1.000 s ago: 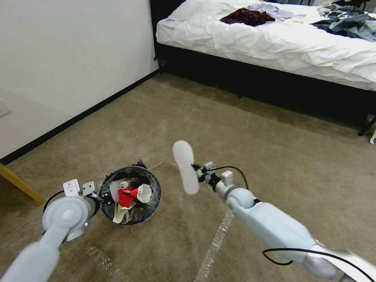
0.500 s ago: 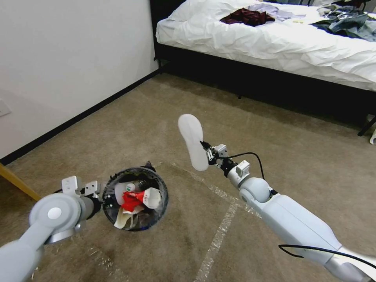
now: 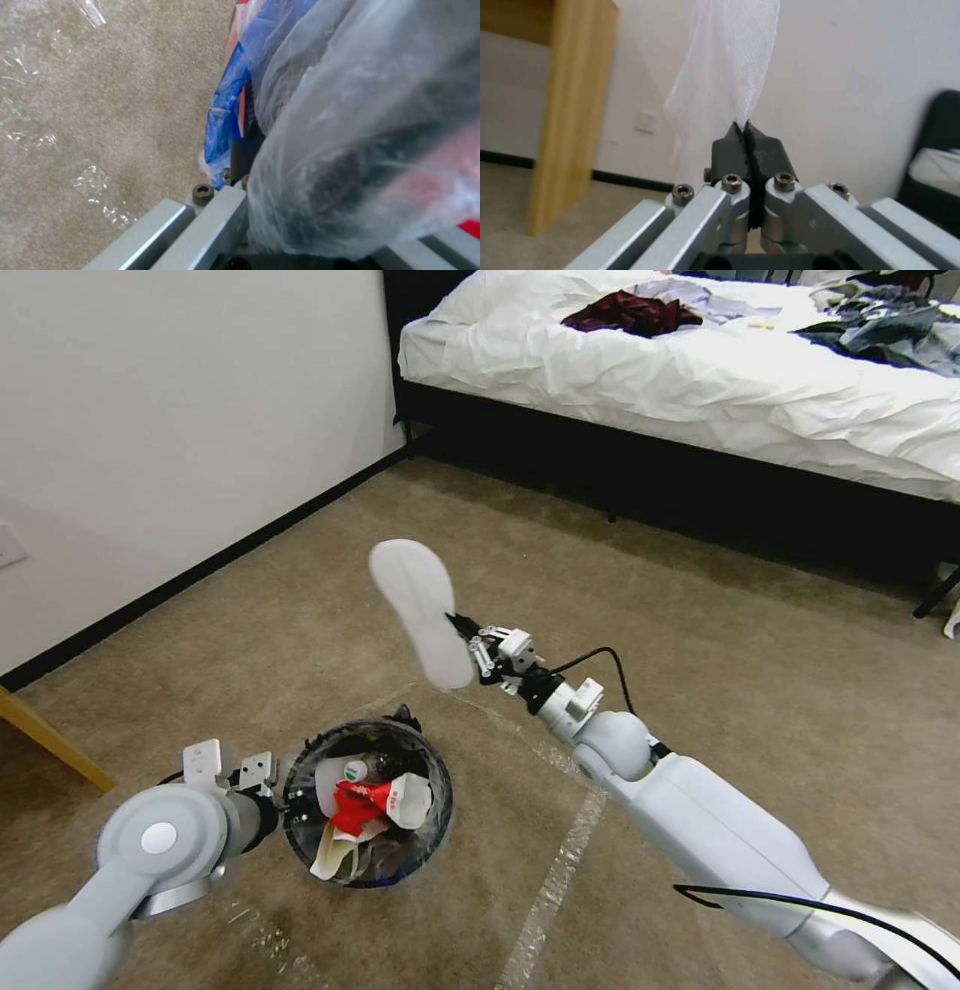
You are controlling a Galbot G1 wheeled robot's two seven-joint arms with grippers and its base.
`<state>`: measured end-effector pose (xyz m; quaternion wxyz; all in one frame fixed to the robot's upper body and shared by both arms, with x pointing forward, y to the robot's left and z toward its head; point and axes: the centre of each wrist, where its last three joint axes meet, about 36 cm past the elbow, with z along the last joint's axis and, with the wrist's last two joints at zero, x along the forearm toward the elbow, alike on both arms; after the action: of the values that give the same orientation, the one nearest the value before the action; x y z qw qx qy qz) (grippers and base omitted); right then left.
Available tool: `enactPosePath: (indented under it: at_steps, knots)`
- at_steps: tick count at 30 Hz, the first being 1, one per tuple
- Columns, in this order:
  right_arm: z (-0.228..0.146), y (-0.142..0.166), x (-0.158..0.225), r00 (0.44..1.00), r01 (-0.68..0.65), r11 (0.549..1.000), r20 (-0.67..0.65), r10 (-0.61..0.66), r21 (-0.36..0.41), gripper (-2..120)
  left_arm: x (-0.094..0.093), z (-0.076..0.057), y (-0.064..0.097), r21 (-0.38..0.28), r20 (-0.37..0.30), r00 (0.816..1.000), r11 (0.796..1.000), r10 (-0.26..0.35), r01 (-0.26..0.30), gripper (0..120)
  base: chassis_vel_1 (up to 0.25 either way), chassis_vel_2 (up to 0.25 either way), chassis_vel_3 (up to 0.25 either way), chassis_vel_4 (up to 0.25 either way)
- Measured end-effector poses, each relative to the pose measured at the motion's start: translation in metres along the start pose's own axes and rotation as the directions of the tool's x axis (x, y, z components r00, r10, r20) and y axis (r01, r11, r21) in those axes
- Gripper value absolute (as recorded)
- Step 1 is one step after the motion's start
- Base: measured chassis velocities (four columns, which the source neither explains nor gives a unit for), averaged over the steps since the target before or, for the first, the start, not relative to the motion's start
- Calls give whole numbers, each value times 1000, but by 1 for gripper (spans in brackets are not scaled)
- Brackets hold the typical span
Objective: Pick up the trash bin and place the garbage on the floor into it.
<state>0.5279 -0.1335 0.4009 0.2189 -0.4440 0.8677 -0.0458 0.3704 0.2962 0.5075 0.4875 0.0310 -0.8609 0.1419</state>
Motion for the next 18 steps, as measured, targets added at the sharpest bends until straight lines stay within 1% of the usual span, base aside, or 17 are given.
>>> enactPosePath:
  at_steps: [2, 3, 5, 6, 8, 9, 12, 16, 18]
  knots:
    - [0, 10, -9, 999, 36, 999, 30, -36, 3, 0, 0, 0, -1, 2, -1, 1000, 1000, 4, -4, 0, 0, 0, 0, 0]
    - [0, 10, -9, 999, 36, 999, 30, -36, 3, 0, 0, 0, -1, 2, -1, 1000, 1000, 4, -4, 0, 0, 0, 0, 0]
    - [2, 27, -19, 995, 82, 997, 56, -82, 5, 0, -1, 1, -2, 3, -2, 1000, 1000, 7, -7, 0, 0, 0, 0, 0]
    - [2, 27, -19, 995, 82, 997, 56, -82, 5, 0, -1, 1, -2, 3, -2, 1000, 1000, 7, -7, 0, 0, 0, 0, 0]
    - [7, 39, -23, 992, 111, 994, 63, -111, 5, 0, -1, 1, -2, 5, -4, 1000, 1000, 11, -11, 0, 0, 0, 0, 0]
    - [7, 39, -23, 992, 111, 994, 63, -111, 5, 0, -1, 1, -2, 5, -4, 1000, 1000, 11, -11, 0, 0, 0, 0, 0]
    - [18, 53, -26, 989, 139, 990, 55, -139, 15, 0, 0, 1, -4, 12, -13, 1000, 1000, 19, -19, 0, 0, 0, 0, 0]
    - [23, 59, -25, 987, 151, 988, 51, -152, 23, 0, 0, 2, -3, 14, -18, 1000, 1000, 18, -18, 0, 0, 0, 0, 0]
    - [28, 67, -22, 984, 170, 985, 44, -172, 32, 0, 1, 1, -3, 17, -18, 1000, 1000, 21, -20, 0, 0, 0, 0, 0]
